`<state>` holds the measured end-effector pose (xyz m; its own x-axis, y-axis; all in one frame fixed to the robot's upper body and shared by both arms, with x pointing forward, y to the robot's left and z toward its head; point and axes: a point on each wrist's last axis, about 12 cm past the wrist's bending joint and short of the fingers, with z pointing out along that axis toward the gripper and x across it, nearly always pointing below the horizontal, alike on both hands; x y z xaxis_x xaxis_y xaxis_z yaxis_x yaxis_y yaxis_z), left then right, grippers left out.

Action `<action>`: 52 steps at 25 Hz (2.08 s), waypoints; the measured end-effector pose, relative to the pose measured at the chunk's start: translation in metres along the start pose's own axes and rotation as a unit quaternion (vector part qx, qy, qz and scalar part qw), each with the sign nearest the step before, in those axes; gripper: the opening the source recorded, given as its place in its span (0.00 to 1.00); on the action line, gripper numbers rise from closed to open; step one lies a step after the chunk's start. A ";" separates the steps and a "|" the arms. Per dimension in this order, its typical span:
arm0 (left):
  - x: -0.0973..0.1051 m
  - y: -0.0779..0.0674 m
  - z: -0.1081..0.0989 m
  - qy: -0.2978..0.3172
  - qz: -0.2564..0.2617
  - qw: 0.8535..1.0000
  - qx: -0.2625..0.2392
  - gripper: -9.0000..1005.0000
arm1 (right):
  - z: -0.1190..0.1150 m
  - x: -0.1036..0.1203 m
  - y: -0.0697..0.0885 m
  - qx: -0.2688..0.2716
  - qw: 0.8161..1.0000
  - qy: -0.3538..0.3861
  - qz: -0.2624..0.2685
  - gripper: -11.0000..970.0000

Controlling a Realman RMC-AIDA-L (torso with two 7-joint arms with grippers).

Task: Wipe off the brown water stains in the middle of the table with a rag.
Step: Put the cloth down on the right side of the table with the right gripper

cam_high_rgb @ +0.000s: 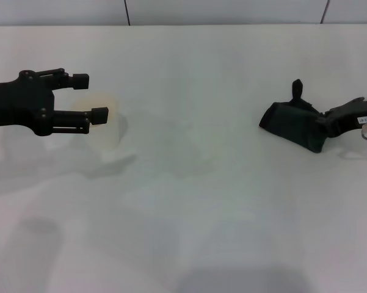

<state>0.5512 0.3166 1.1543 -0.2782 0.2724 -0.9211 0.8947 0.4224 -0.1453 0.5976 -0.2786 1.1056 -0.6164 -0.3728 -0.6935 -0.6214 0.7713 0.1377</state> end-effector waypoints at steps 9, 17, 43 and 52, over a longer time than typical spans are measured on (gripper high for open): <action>0.000 0.000 0.000 0.000 0.000 1.000 -0.001 0.89 | -0.007 0.000 -0.001 -0.019 1.000 -0.002 -0.011 0.10; 0.000 0.001 -0.001 0.001 0.001 1.000 -0.005 0.89 | -0.012 -0.001 -0.003 -0.029 1.000 -0.007 -0.010 0.10; 0.001 0.000 0.000 0.001 -0.001 1.000 -0.002 0.89 | -0.021 0.002 0.014 -0.062 0.994 -0.021 -0.087 0.75; 0.003 -0.001 0.001 0.008 -0.006 1.000 0.006 0.89 | -0.029 0.000 0.023 -0.116 0.984 -0.013 -0.134 0.75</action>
<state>0.5494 0.3164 1.1515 -0.2951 0.2811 -0.9132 0.8950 0.4159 -0.1612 0.5692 -0.2758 1.1300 -0.4047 -0.5314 -0.7442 -0.8554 0.5076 0.1027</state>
